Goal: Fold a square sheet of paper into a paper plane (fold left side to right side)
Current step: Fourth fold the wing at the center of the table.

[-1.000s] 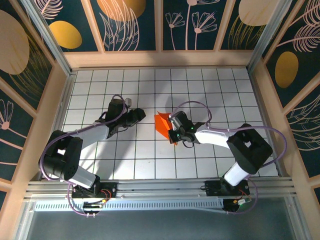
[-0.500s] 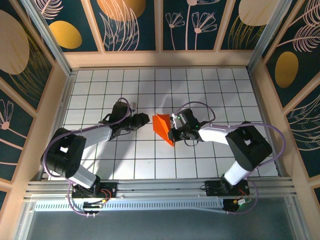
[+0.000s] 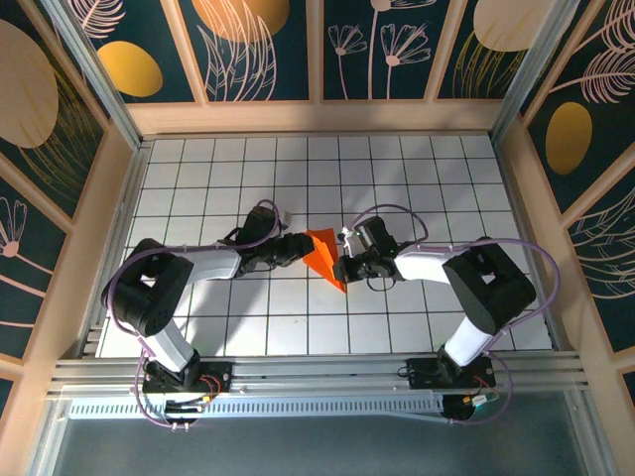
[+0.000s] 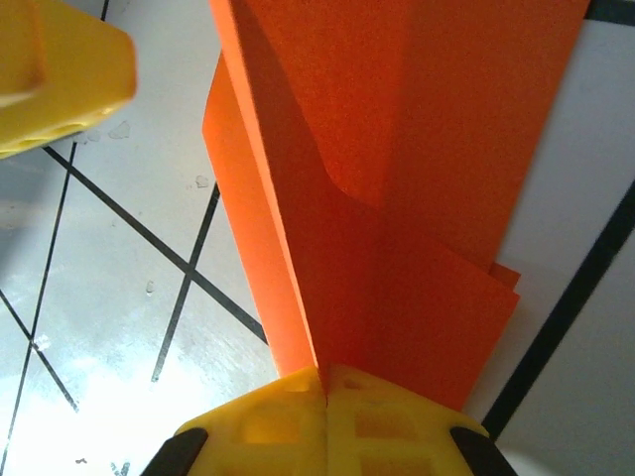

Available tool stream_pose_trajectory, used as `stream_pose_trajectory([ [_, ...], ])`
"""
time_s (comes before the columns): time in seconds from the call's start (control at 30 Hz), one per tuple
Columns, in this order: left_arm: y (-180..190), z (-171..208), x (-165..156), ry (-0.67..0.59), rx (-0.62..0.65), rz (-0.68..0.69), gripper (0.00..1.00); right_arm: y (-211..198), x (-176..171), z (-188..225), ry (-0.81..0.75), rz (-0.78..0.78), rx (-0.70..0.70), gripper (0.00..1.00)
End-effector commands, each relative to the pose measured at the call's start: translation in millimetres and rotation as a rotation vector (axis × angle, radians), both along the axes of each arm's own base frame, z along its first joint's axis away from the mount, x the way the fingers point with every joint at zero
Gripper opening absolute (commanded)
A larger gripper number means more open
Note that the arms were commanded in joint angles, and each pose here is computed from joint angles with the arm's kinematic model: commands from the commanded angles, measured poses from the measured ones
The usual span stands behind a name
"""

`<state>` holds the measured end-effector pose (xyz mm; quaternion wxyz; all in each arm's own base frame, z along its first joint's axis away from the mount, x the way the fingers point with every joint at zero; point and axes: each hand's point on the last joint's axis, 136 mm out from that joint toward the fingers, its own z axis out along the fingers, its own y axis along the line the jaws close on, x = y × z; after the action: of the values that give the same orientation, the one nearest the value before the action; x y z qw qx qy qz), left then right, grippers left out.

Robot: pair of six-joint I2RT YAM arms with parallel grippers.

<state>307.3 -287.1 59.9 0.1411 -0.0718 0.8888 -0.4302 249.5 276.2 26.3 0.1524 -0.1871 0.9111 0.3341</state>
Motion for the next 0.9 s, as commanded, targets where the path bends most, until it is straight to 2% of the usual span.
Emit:
stream_pose_trajectory([
  [0.0, -14, 3, 7, -0.009, -0.031, -0.005, 0.43, -1, -4, -6, 0.034, -0.004, 0.018, 0.00],
  [0.5, -25, -20, 15, 0.033, 0.015, 0.004, 0.44, -2, -6, -10, 0.045, -0.001, 0.018, 0.00],
  [0.87, -13, -45, 14, 0.082, 0.138, 0.025, 0.45, -2, -6, -10, 0.045, 0.003, 0.019, 0.00],
])
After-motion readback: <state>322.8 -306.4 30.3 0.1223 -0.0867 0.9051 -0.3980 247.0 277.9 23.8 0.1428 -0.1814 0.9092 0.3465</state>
